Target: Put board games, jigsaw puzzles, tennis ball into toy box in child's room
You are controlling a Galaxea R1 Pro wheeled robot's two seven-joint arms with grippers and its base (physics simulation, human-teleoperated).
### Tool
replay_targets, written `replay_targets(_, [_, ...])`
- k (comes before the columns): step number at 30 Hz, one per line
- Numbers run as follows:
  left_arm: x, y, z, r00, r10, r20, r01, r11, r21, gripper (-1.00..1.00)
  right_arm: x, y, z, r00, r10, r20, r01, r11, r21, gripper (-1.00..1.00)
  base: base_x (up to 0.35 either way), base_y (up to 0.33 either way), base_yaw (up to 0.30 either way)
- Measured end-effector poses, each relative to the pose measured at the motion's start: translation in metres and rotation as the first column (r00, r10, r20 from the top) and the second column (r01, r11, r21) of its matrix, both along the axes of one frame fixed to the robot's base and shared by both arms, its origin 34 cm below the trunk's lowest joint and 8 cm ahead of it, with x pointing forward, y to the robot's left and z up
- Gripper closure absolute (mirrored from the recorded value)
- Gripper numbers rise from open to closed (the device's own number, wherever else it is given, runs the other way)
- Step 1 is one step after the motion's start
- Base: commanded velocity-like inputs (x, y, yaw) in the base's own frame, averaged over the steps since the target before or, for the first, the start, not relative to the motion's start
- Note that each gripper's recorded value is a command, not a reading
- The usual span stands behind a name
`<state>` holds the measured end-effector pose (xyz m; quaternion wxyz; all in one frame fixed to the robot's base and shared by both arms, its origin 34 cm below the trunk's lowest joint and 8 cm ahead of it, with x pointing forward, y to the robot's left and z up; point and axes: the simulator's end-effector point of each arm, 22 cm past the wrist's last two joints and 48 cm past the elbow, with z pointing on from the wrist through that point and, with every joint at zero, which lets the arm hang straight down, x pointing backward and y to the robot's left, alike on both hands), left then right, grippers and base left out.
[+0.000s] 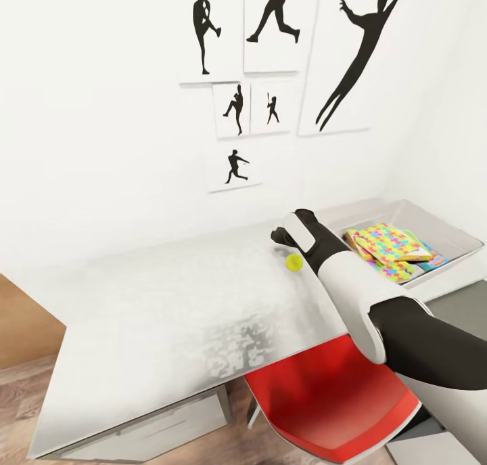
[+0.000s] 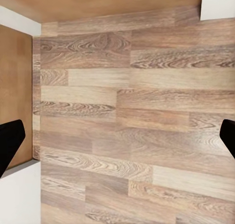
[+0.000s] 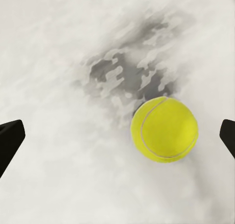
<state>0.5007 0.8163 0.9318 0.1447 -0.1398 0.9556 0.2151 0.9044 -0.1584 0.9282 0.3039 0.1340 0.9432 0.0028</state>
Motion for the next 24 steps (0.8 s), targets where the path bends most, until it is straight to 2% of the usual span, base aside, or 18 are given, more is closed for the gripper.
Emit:
replay_targets(9, [0.001, 0.0, -0.011, 1.0, 0.0, 0.0, 0.0, 1.0, 0.001, -1.0, 0.003, -0.011, -0.011, 1.0, -0.003, 0.006, 0.004, 0.999, -0.034, -1.0, 0.0, 0.0, 0.0])
replay_targets(17, [0.003, 0.0, -0.022, 1.0, 0.0, -0.001, 0.0, 1.0, 0.002, -1.0, 0.004, -0.013, -0.022, 1.0, -0.003, 0.004, 0.003, 0.999, -0.04, -1.0, 0.0, 0.0, 0.0])
replay_targets(24, [0.0, 0.006, -0.031, 1.0, 0.013, -0.01, -0.013, 0.999, 0.03, -1.0, 0.003, -0.012, -0.034, 1.0, -0.001, -0.005, 0.001, 0.999, -0.042, -1.0, 0.0, 0.0, 0.0])
